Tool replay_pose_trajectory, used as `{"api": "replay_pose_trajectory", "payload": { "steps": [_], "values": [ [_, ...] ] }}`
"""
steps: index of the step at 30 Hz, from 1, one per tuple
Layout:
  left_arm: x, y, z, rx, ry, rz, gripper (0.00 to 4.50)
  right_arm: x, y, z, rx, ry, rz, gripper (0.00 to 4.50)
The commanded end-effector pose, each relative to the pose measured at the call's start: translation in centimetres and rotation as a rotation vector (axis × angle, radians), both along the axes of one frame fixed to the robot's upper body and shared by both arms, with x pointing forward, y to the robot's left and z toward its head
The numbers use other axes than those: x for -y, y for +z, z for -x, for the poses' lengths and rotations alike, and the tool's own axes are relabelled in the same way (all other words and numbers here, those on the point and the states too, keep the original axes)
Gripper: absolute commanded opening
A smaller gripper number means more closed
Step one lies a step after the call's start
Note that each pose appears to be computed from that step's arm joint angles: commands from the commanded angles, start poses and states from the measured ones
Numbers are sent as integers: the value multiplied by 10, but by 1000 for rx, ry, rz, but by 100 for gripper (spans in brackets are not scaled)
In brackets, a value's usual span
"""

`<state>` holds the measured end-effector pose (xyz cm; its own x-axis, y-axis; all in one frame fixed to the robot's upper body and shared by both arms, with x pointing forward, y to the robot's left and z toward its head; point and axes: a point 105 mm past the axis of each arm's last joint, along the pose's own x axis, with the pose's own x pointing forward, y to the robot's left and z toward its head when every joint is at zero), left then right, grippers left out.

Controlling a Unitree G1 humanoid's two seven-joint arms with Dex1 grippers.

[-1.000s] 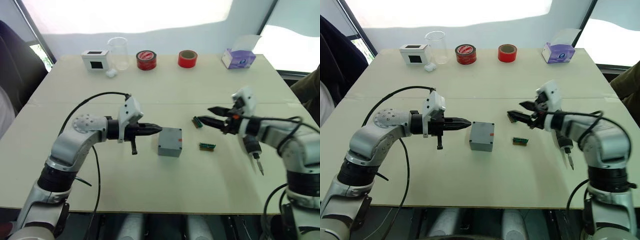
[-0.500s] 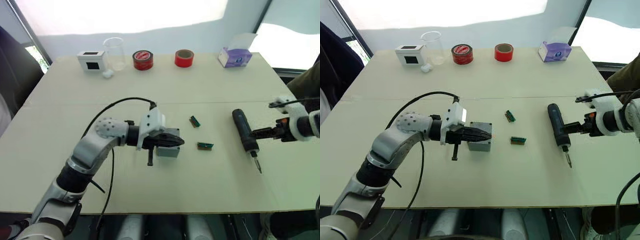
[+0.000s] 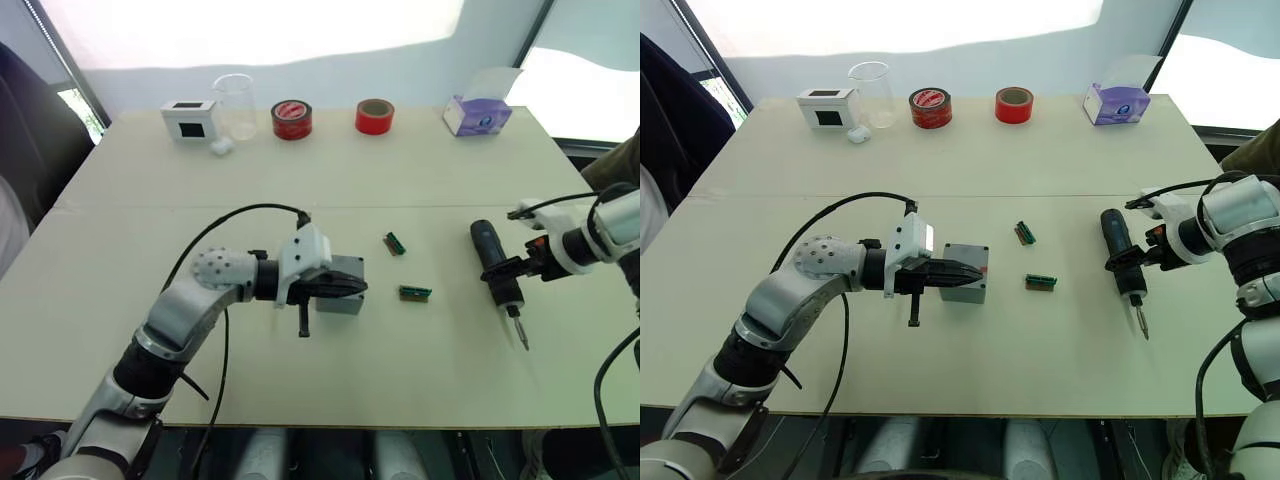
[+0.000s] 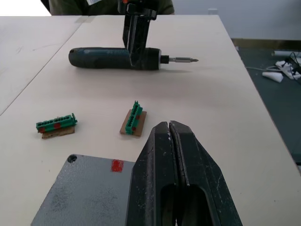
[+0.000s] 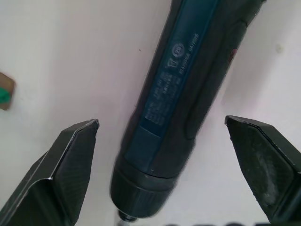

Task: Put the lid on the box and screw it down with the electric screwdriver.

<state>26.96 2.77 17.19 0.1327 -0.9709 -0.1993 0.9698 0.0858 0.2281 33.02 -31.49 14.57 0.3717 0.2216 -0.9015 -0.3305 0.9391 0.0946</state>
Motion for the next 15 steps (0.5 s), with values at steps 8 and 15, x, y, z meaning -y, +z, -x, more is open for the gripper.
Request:
{"api": "replay_pose_trajectory", "payload": {
  "steps": [8,15],
  "values": [
    [-2,8,1,48,35,14,0,3,-4,-2,-61,119,43,411],
    [-7,9,-8,73,52,-16,0,0,-13,3,-118,169,61,210]
  ]
}}
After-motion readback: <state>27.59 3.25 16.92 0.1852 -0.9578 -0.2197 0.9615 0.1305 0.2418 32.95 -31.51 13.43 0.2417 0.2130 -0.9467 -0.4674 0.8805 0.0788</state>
